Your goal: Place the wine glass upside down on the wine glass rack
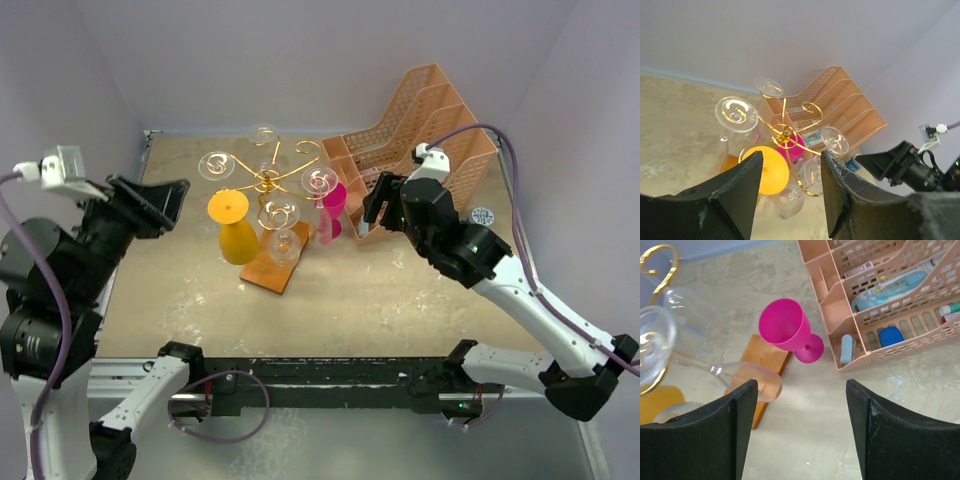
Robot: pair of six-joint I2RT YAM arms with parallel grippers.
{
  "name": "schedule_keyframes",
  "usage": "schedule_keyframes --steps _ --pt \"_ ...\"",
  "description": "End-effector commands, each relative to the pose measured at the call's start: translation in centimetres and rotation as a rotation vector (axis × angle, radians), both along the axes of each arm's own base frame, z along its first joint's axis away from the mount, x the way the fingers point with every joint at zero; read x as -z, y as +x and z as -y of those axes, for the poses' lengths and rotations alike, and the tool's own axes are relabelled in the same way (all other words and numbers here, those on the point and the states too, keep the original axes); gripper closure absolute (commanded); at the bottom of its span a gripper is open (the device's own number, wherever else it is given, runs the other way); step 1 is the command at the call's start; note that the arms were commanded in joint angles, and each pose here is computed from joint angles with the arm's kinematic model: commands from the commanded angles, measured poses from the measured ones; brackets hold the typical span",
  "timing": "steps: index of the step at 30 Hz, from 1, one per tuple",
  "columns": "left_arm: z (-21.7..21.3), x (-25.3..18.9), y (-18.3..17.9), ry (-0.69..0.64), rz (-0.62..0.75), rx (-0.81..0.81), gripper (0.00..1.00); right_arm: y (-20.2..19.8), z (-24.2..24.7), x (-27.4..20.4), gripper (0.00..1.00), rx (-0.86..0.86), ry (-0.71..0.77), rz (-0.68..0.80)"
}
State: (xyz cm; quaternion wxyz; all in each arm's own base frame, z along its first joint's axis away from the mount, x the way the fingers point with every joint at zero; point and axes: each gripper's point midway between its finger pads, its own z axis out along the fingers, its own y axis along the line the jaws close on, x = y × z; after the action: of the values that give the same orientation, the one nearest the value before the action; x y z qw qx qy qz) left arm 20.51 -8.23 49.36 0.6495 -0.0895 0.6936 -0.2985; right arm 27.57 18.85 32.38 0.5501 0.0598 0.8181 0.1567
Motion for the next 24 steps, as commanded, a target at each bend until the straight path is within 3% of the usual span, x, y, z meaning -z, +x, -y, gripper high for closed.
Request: schedule_keyframes --steps 1,11,24 --pt "-2.4 3.2 -1.8 0.11 -0.036 -0.091 0.52 1.9 -0.9 1.7 0.28 -0.083 0.048 -0.066" --pt "-3.1 5.0 -2.9 0.16 -0.051 -0.112 0.5 8.2 -4.5 6.1 0.36 -0.147 0.001 -0.181" --pt "-2.1 5.4 -1.4 0.153 -0.077 -0.084 0.5 14.9 -4.6 11.9 0.47 -0.1 -0.139 -0.255"
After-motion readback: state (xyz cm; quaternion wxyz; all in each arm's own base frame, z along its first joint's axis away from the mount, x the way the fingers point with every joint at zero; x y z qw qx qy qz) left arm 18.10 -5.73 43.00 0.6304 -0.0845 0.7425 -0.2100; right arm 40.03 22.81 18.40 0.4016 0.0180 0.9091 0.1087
